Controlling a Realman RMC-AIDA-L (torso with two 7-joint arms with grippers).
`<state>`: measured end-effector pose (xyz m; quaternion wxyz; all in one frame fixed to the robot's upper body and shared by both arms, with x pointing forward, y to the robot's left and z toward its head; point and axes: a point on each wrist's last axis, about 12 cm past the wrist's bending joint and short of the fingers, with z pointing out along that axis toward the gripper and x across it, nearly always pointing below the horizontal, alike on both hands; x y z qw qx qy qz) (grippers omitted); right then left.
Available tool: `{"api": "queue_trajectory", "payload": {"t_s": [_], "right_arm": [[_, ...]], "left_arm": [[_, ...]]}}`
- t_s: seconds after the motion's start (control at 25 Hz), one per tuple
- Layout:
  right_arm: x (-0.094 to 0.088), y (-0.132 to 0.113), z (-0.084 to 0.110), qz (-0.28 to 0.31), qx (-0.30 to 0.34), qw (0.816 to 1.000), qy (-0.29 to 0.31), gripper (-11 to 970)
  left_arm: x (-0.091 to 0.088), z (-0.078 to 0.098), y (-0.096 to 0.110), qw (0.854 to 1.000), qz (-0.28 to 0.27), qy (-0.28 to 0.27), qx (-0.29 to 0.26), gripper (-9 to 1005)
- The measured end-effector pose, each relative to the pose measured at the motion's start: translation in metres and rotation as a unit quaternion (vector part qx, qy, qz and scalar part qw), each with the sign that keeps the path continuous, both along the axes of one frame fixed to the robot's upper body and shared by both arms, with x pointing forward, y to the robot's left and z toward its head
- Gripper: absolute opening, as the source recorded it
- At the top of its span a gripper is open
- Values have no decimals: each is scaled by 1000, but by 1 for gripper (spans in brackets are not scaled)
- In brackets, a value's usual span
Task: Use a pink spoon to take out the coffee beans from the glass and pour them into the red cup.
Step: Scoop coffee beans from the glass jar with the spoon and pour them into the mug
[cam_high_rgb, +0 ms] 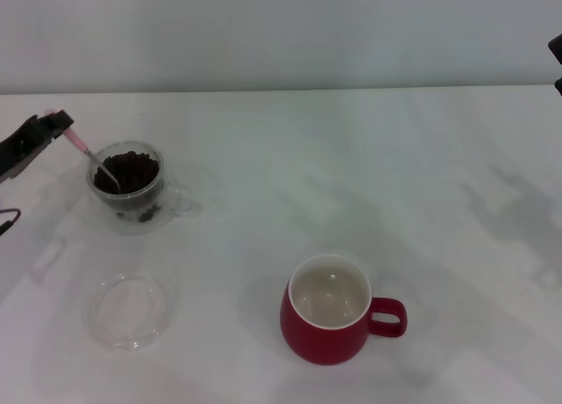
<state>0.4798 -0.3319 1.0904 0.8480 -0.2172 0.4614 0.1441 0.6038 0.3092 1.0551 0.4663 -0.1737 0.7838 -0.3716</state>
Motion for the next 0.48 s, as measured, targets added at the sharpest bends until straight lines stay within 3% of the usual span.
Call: {"api": "queue_trajectory", "payload": {"t_s": [0.48], "right_arm": [[0, -1, 0, -3, -1, 1000, 2, 544]], "left_arm": [[-34, -14, 23, 988, 86, -8, -131, 133]]}}
